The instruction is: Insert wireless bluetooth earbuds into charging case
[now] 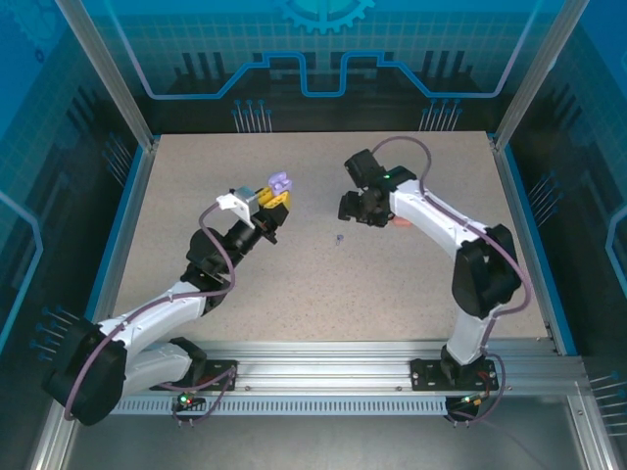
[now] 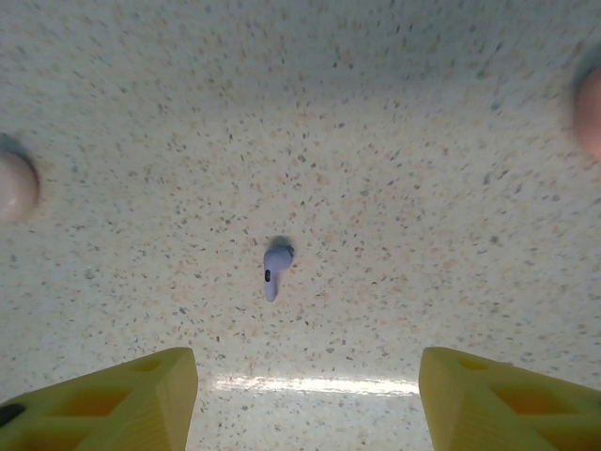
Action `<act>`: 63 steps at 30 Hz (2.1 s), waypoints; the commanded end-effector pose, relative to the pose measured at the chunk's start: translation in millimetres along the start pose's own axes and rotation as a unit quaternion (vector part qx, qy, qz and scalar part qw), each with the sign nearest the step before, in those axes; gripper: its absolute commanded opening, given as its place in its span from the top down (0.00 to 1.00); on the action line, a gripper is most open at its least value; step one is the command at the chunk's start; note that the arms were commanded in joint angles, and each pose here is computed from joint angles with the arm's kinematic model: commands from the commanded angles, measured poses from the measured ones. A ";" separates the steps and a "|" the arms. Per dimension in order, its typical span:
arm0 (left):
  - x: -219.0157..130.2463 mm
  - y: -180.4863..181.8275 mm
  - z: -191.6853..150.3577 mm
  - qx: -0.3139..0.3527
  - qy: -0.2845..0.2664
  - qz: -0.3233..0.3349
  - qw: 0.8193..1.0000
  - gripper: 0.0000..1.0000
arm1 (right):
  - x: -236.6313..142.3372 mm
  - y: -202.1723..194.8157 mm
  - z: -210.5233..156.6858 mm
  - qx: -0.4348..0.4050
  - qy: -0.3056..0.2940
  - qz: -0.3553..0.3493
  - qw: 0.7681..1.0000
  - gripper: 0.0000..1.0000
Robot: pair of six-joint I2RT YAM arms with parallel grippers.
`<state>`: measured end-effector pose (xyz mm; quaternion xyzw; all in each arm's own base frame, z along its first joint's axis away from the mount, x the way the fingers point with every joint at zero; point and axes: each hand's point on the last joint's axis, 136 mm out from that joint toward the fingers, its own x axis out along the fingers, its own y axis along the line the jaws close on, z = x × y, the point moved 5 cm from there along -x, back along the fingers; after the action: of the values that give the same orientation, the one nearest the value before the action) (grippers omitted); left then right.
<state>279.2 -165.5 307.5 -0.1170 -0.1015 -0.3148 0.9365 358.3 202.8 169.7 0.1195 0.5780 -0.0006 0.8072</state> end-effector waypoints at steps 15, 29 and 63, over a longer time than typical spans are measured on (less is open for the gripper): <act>4.2 -5.1 0.1 -0.027 0.009 -0.049 0.998 1.00 | 74.7 29.7 -14.8 0.087 0.081 -0.074 0.990 0.41; 6.2 -4.3 -0.7 -0.022 0.010 -0.047 0.999 1.00 | 99.0 26.9 -21.6 0.119 0.097 -0.109 0.982 0.46; 6.5 -1.1 -4.1 -0.023 0.014 -0.037 0.999 1.00 | 107.7 23.3 -12.7 -0.040 0.114 -0.086 0.989 0.66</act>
<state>283.0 -172.9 292.3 -0.1279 -0.0652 -0.3525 0.9247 382.3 244.4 67.4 0.0751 0.6699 -0.0659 0.7357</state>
